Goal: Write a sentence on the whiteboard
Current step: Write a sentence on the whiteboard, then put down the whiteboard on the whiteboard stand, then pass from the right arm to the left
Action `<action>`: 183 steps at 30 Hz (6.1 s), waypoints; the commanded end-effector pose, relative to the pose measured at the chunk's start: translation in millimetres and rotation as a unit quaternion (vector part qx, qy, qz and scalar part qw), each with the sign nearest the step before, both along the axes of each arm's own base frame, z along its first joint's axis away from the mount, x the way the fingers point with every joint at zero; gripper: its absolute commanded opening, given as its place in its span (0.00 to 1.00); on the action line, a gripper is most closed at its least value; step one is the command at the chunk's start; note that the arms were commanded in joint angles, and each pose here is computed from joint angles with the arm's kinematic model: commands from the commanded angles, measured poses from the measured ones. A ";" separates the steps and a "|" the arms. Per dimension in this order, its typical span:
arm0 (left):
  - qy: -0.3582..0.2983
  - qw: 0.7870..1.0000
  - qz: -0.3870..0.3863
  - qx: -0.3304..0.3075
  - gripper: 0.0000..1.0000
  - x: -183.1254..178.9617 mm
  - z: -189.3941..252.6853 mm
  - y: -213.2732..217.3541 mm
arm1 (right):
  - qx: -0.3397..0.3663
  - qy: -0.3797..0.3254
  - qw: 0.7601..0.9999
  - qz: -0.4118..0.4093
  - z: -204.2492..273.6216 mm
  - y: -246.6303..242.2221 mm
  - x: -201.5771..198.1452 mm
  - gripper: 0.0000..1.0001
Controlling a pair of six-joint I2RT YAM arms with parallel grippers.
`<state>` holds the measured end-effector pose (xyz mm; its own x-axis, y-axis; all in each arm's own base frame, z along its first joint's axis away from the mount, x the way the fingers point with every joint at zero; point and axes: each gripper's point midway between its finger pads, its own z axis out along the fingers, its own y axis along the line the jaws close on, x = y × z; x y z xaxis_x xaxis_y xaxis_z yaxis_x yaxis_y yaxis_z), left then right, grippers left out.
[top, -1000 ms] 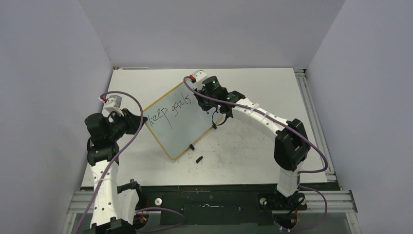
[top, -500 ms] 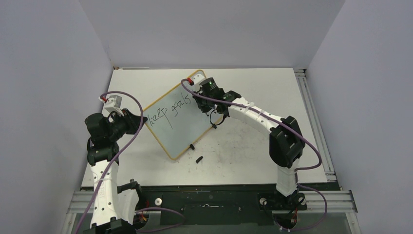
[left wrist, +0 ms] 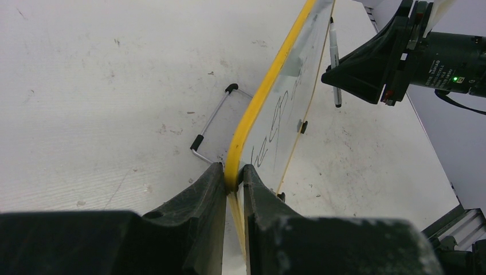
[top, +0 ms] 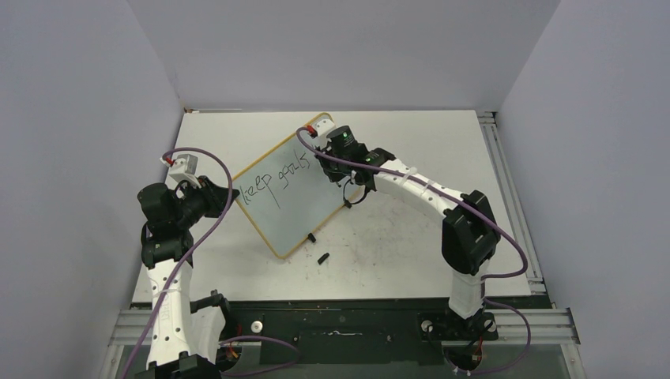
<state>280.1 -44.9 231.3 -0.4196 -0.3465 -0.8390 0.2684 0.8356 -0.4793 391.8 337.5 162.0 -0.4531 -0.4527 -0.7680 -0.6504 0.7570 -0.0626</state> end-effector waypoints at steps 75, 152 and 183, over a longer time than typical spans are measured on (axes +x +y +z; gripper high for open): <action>-0.024 0.999 0.016 0.022 0.00 5.0 14.2 8.0 | -0.022 -0.001 1.000 -0.010 -1.5 -9.0 21.0 0.05; -0.169 0.958 -0.102 0.208 0.80 -39.5 136.1 -66.2 | 0.142 0.139 0.974 0.108 68.8 -54.9 -159.5 0.05; -0.272 0.716 -0.499 0.405 0.59 -188.3 -10.0 -251.9 | 0.121 0.496 0.819 0.262 27.5 -51.9 -335.0 0.05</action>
<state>95.3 -285.9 212.9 0.3127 0.6239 -0.7162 0.9008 0.0445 0.4320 62.5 279.5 181.1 -0.7181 -0.6550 -0.2352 -0.5370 0.3066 0.7859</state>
